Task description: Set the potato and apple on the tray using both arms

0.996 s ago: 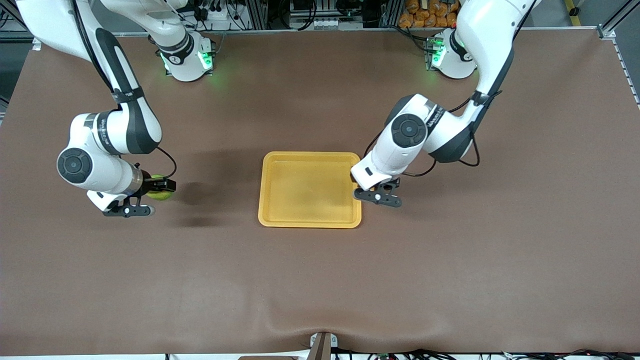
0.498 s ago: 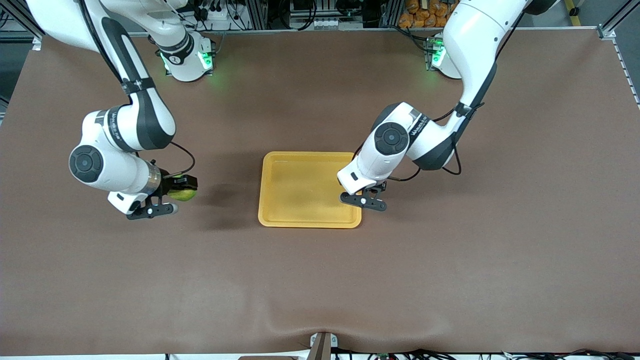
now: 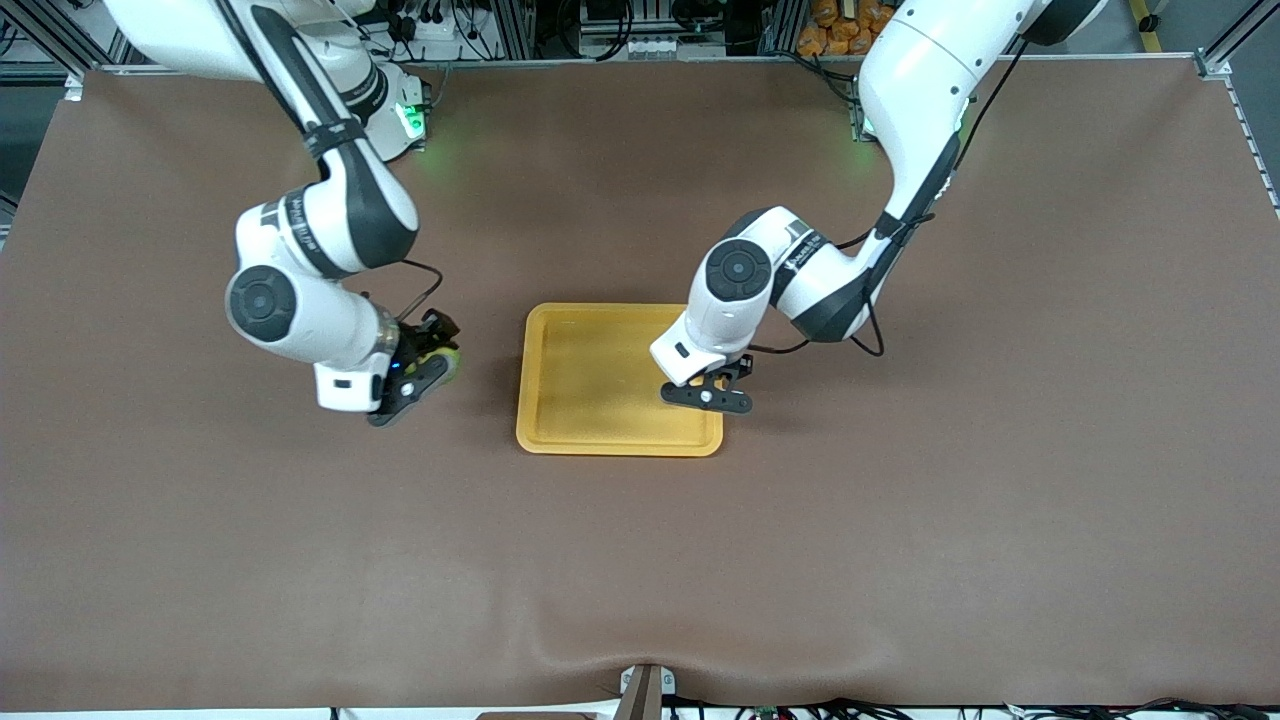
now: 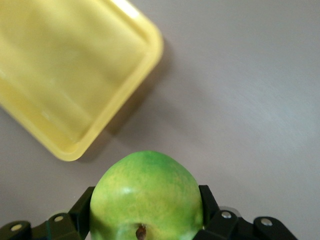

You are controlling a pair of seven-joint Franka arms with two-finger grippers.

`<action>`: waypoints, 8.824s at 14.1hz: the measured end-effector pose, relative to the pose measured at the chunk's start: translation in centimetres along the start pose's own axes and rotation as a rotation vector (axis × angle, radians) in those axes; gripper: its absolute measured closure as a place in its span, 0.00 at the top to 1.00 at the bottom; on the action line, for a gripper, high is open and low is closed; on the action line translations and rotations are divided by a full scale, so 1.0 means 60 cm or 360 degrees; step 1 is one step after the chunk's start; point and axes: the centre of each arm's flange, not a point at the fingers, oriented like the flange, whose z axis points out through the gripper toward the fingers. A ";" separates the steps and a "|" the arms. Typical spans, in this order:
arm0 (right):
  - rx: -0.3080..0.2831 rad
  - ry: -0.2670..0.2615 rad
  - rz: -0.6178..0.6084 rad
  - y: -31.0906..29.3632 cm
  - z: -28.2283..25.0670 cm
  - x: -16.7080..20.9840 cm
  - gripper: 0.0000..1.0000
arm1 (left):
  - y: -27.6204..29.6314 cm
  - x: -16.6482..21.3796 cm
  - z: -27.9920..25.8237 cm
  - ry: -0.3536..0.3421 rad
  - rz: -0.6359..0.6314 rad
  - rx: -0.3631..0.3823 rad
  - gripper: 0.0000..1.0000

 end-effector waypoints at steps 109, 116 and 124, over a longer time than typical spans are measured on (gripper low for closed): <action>-0.0044 0.0099 0.1070 0.219 -0.439 -0.372 1.00 | -0.580 -0.124 -0.714 -0.0107 -0.0178 0.0154 1.00; -0.0113 0.0093 0.1181 0.178 -0.454 -0.360 1.00 | -0.579 -0.124 -0.714 -0.0109 -0.0177 0.0144 1.00; -0.0153 0.0190 0.1353 0.161 -0.530 -0.370 1.00 | -0.580 -0.124 -0.720 -0.0096 -0.0178 0.0142 1.00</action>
